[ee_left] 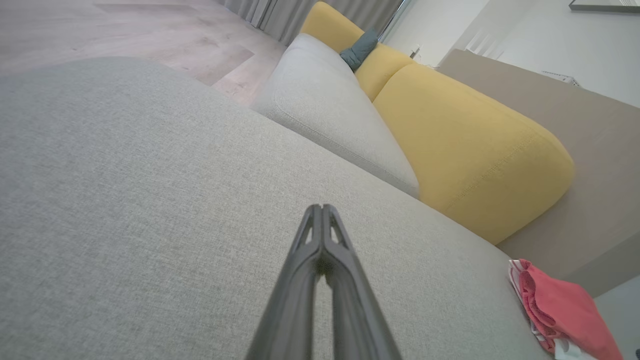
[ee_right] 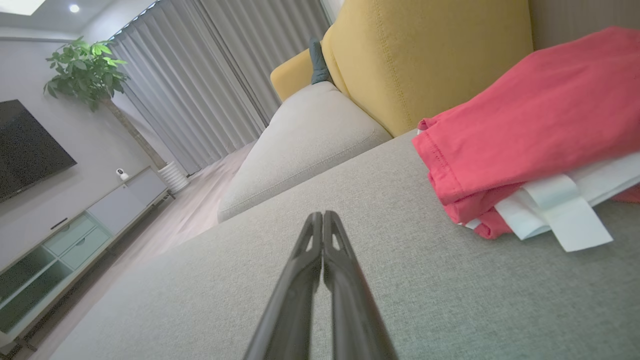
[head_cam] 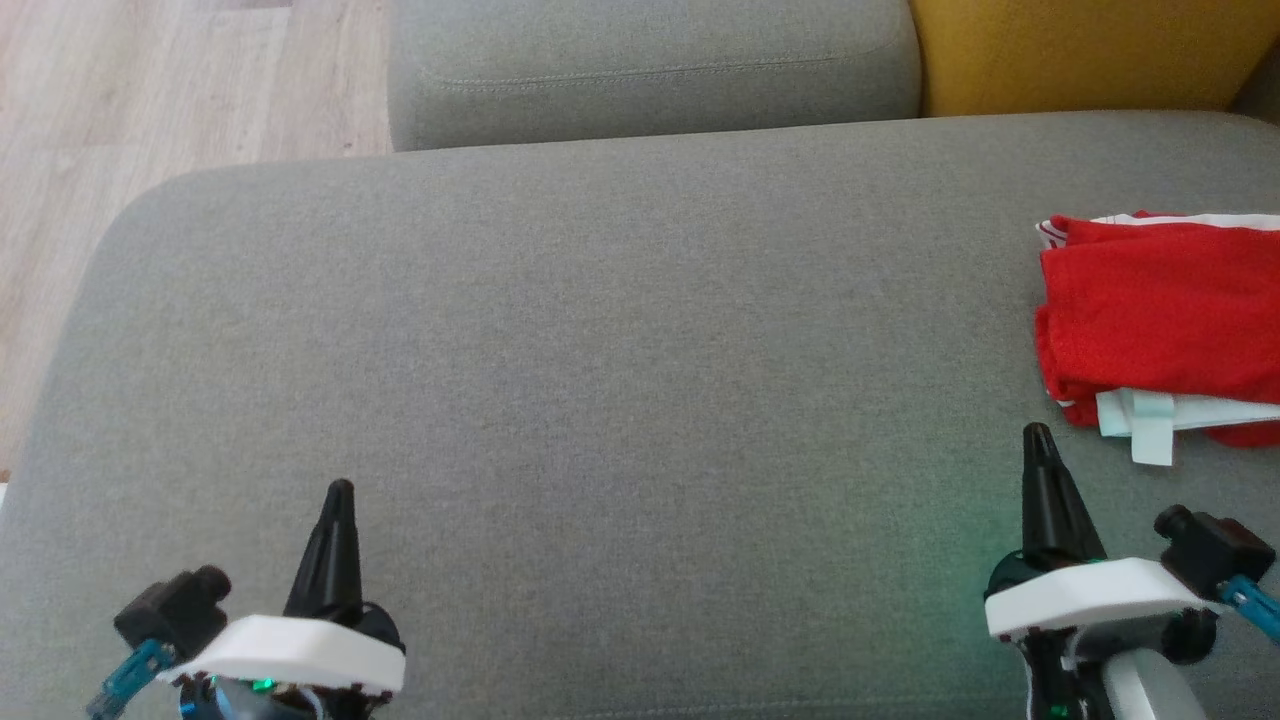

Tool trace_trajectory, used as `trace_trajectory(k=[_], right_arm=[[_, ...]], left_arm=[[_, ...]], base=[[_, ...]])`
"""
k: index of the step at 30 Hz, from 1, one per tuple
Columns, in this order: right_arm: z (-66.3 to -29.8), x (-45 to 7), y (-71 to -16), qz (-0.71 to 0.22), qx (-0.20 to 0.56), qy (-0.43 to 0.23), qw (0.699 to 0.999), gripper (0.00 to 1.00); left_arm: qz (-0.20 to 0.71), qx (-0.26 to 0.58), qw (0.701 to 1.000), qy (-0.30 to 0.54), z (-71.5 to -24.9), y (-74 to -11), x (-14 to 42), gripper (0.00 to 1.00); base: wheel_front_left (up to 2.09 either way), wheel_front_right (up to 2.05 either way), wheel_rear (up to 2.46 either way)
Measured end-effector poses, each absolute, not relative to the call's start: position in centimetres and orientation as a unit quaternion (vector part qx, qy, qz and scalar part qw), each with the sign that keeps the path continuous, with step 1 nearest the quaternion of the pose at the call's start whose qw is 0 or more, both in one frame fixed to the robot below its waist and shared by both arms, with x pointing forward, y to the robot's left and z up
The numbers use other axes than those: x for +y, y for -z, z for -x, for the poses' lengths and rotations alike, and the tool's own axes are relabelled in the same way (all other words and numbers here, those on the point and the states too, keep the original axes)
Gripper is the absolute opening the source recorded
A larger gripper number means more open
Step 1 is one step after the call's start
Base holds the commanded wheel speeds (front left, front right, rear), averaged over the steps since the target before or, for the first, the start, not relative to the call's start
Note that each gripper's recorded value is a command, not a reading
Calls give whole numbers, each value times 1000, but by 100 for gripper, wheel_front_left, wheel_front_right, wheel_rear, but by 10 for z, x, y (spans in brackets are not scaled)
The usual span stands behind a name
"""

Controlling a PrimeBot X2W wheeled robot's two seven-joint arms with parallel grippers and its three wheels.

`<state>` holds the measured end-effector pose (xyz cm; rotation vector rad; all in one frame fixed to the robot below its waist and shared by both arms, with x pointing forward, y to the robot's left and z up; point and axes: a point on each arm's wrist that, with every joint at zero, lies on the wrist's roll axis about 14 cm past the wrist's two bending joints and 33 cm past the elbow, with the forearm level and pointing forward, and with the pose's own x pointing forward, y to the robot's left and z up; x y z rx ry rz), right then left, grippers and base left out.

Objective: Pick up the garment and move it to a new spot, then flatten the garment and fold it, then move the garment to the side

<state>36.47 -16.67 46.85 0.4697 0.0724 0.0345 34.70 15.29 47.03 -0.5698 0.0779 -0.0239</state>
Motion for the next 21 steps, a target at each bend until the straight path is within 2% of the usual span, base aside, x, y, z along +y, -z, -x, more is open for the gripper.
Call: trace_trajectory(k=[21], right_arm=[[-365, -176, -466, -339, 46, 10, 940, 0]], left_arm=[[374, 55, 926, -7, -351, -466, 160, 0]], base=[[0, 0, 0]])
